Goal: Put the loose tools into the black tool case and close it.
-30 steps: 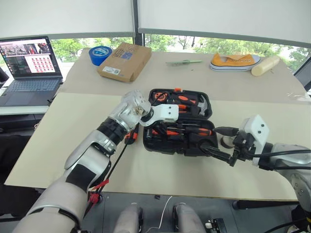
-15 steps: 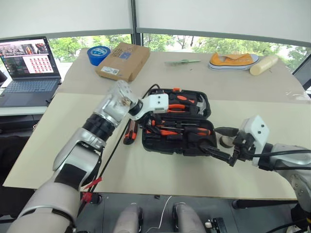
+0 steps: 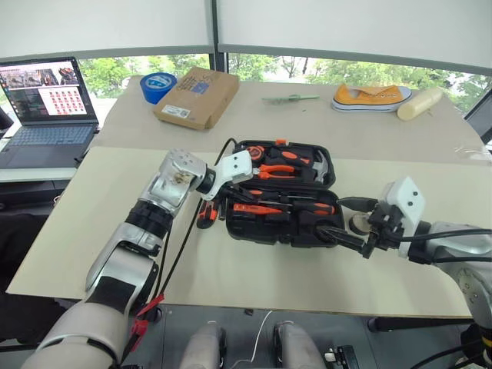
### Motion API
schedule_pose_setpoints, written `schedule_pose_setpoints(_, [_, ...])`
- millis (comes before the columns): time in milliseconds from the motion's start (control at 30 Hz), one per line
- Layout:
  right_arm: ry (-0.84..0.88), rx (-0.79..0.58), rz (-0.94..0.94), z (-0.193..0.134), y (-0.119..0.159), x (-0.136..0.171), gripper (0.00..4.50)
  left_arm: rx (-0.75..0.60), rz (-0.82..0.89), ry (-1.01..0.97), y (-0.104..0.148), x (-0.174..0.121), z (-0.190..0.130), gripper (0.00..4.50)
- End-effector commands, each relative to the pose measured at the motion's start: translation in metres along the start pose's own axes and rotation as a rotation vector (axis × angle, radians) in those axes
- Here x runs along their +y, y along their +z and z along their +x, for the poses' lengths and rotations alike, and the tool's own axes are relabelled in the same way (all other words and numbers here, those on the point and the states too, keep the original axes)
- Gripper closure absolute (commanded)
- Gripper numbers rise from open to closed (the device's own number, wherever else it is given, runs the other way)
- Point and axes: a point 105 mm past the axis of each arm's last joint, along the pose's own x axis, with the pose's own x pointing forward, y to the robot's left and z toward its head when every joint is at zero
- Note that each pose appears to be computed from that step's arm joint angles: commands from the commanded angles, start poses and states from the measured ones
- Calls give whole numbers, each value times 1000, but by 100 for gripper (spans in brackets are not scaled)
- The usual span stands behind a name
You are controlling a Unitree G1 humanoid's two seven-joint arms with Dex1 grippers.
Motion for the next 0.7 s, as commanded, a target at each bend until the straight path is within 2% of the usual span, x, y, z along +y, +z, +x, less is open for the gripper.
schedule_pose_setpoints(33, [-1,-23,-29,-3,8,1,0,31,48,41,-3,4,6,448])
schedule_pose_setpoints(300, [-4,-28,-22,-3,9,1,0,117,82,32,-27,-2,16,448])
schedule_pose_setpoints(467, [-5,-31,-20,-2,9,1,0,111,82,-14,-31,-9,19,448])
schedule_pose_setpoints(700, [-7,-29,-12,-1,6,0,0,90,85,18,-28,-7,14,448])
